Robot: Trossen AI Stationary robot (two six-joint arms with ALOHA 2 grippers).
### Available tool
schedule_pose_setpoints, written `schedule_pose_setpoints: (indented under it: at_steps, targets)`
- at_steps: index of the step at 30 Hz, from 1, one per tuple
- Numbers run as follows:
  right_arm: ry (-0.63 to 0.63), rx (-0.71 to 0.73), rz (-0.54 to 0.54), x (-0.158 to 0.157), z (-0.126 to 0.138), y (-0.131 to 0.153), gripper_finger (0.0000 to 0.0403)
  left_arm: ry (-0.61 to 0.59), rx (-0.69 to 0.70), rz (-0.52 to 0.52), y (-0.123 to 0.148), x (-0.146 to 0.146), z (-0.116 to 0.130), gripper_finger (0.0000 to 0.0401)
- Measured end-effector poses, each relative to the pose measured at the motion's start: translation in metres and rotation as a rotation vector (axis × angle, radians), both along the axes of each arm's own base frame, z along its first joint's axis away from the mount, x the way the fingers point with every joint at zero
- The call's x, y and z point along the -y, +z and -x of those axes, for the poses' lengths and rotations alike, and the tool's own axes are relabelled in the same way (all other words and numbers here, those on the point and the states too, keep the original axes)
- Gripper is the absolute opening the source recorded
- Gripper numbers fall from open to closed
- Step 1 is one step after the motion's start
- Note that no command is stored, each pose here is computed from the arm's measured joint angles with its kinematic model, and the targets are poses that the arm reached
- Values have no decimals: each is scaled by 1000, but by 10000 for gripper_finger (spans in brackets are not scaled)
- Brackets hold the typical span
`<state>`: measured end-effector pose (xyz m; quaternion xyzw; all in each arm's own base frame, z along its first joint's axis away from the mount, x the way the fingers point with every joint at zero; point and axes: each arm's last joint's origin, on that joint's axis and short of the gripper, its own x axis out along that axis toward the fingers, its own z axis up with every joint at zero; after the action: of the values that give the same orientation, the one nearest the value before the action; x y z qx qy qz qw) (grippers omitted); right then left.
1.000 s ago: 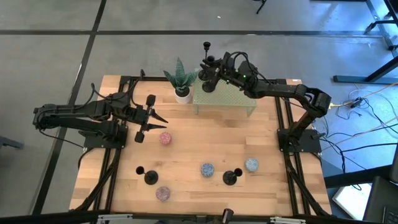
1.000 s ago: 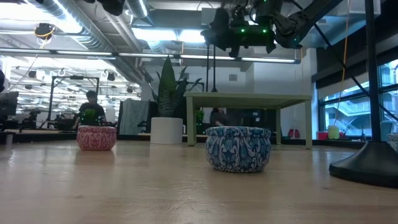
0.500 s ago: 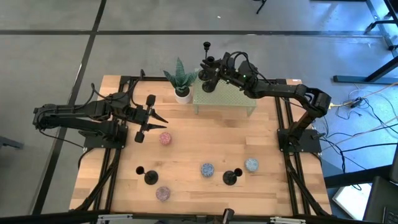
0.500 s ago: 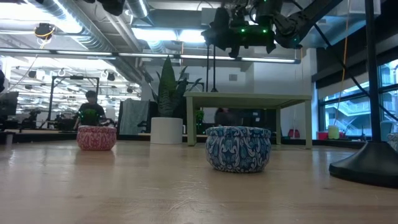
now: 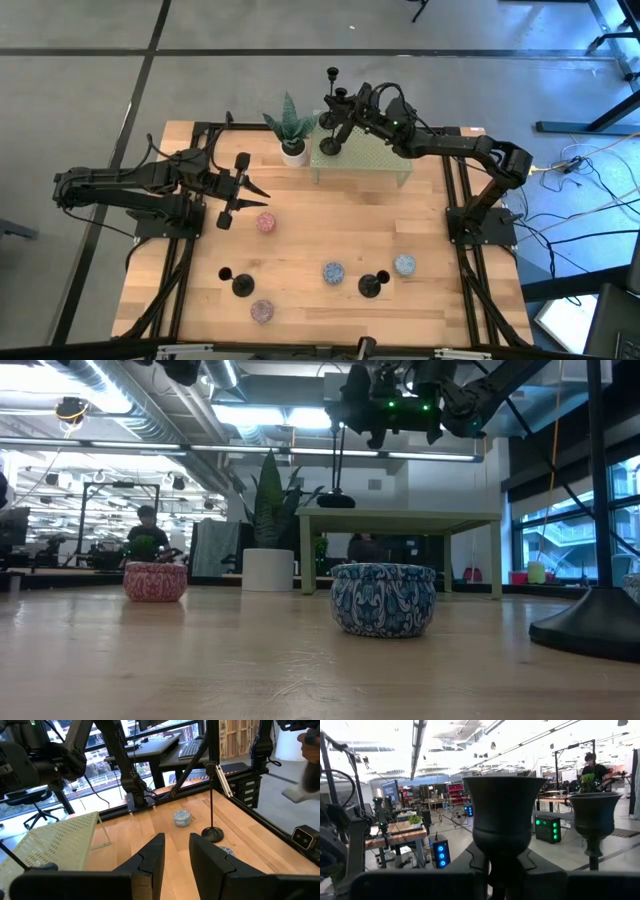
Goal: Pick & Place candle stick holders
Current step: Align the black candle holder with the other black candle holder on the shelf
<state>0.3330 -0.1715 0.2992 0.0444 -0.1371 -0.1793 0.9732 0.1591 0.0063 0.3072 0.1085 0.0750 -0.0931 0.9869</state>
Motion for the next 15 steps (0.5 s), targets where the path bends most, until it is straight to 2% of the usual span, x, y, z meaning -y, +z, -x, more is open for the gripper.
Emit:
schedule_pose_setpoints:
  at_steps: [3, 8, 15]
  targets:
    - [7, 2, -9, -2, -1, 0, 42, 0, 1, -3, 0, 0, 0, 84]
    - [7, -15, 37, -7, -3, 0, 20, -4, 5, -24, 0, 0, 0, 84]
    - [-4, -3, 24, -9, -6, -2, 32, -5, 12, -27, 1, 0, 0, 84]
